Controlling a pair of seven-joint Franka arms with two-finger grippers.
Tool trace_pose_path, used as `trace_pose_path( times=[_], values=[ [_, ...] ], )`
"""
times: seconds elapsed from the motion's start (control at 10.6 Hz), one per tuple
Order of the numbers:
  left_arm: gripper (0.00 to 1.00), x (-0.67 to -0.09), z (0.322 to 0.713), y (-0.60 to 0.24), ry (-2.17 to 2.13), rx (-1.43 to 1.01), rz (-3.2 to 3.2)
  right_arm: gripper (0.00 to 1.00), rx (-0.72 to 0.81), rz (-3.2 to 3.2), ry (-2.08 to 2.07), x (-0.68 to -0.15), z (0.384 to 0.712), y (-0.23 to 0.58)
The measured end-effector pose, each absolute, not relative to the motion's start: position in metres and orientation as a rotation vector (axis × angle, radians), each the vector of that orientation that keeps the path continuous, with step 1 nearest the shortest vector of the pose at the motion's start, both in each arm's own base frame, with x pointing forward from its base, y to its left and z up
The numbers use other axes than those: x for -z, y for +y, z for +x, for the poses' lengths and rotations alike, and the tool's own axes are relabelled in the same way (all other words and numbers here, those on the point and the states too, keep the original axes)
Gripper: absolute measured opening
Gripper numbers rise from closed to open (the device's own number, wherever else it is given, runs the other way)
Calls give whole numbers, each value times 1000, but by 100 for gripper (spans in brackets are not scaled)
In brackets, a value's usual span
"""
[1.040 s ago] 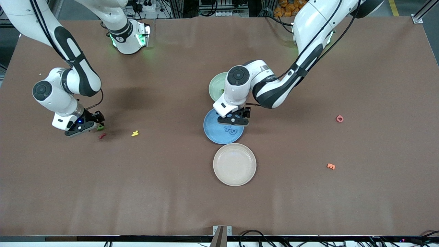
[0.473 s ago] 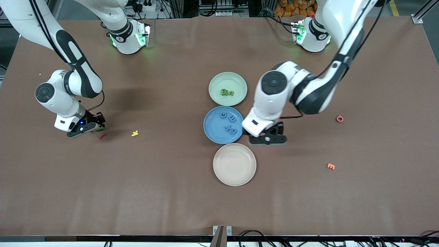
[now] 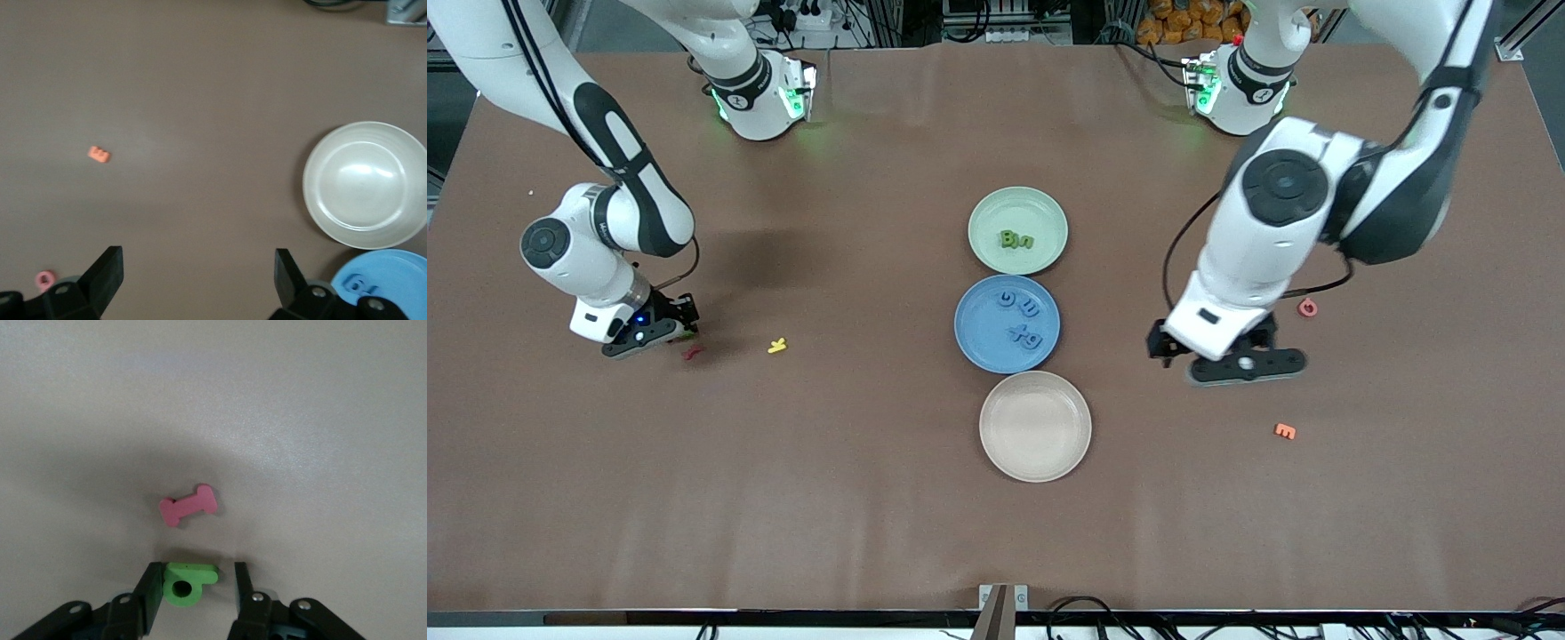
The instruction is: Sort letters by color into matching plates
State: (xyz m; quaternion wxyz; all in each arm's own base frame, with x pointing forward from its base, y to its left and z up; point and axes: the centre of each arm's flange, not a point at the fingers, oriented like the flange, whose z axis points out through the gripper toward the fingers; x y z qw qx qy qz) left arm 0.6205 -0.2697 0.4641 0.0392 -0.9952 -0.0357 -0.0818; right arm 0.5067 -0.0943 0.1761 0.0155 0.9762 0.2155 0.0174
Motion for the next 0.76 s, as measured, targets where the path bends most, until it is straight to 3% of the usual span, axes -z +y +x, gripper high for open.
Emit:
trace_pose_path(
  times=[0.09,0.28,0.76],
  values=[
    [100,-476,623,-247,-115,240,-3035,50,-55,3042,662,-175,507,-95],
    [100,-488,628,-211,-88,176,-3048,36,-57,3043,659,-175,508,-94],
    [100,-516,599,-121,-3,-73,-3113,36,-55,3044,668,-184,515,-88]
  ],
)
